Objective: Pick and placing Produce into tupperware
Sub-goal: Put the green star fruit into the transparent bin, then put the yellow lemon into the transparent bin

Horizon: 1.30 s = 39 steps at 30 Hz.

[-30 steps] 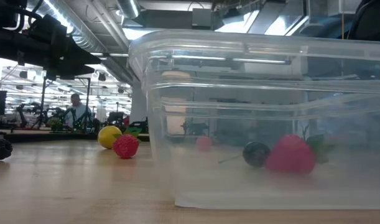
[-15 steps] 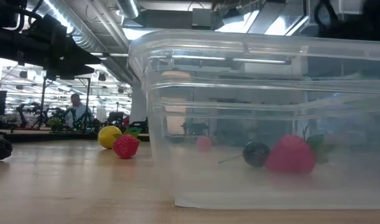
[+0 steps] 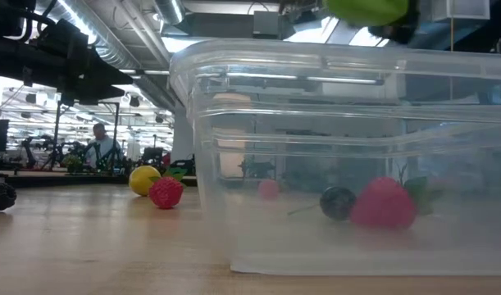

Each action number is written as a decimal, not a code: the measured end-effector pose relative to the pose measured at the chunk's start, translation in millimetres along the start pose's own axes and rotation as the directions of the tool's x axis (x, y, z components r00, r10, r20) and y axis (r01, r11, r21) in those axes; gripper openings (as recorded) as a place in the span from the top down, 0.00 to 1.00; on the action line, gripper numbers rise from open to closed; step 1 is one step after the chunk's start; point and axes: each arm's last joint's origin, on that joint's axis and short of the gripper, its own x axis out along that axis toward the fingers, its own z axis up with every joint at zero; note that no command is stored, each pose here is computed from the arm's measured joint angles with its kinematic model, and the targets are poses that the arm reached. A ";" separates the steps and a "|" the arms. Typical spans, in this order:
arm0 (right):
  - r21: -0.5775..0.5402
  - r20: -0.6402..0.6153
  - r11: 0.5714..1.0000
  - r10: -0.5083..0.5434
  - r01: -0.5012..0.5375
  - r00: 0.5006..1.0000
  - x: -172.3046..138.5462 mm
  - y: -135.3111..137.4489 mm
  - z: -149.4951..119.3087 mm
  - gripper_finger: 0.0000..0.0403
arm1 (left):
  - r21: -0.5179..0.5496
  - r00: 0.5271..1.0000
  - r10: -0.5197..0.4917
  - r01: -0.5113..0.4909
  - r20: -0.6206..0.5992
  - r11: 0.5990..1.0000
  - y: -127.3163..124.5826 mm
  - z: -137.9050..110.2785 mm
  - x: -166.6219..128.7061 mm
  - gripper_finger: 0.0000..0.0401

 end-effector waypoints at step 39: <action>-0.354 0.047 0.920 -0.165 0.171 0.985 -23.1 45.9 51.5 0.45 | -0.012 1.000 -0.001 0.001 0.007 1.000 -0.1 0.8 0.0 0.30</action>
